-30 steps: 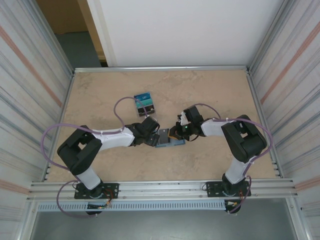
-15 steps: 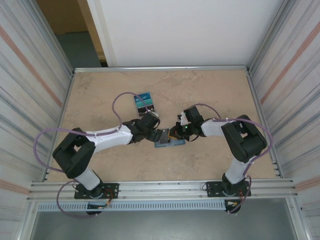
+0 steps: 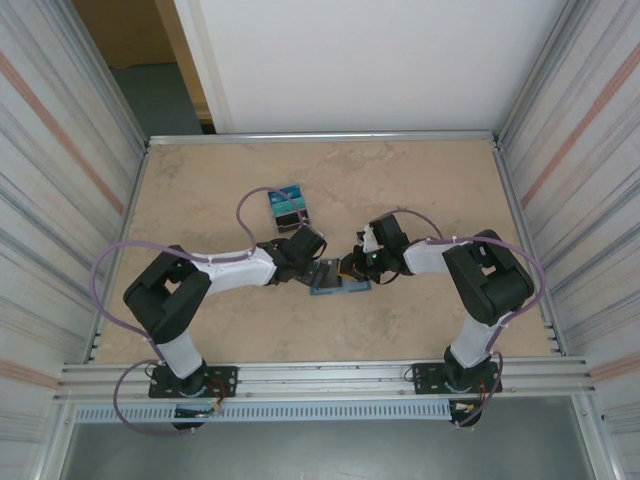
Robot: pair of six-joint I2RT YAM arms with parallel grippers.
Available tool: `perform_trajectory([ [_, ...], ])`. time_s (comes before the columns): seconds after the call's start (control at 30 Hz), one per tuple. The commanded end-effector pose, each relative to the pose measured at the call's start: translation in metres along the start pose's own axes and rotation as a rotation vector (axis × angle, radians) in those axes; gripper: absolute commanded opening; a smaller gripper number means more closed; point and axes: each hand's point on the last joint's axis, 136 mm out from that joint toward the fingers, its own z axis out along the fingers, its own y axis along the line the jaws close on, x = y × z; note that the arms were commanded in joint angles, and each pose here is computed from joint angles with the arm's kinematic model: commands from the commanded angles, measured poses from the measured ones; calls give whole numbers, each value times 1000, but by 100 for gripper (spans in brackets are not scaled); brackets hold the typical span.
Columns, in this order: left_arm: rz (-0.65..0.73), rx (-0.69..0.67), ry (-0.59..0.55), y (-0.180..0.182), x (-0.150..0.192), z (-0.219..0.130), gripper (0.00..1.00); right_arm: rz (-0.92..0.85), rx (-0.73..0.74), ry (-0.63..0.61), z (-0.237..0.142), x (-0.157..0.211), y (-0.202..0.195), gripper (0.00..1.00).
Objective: Take the credit cards out of the card holder
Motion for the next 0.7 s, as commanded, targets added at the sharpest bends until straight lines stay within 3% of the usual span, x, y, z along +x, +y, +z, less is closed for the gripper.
perform_trajectory([
  [0.0, 27, -15, 27, 0, 5, 1, 94, 27, 2, 5, -5, 5, -6, 11],
  [0.4, 34, -31, 67, 2, 14, 5, 92, 42, -44, -6, -7, 4, -4, 14],
  [0.67, 31, -39, 76, 4, 16, 4, 92, 37, -68, -12, -8, 1, -2, 5],
])
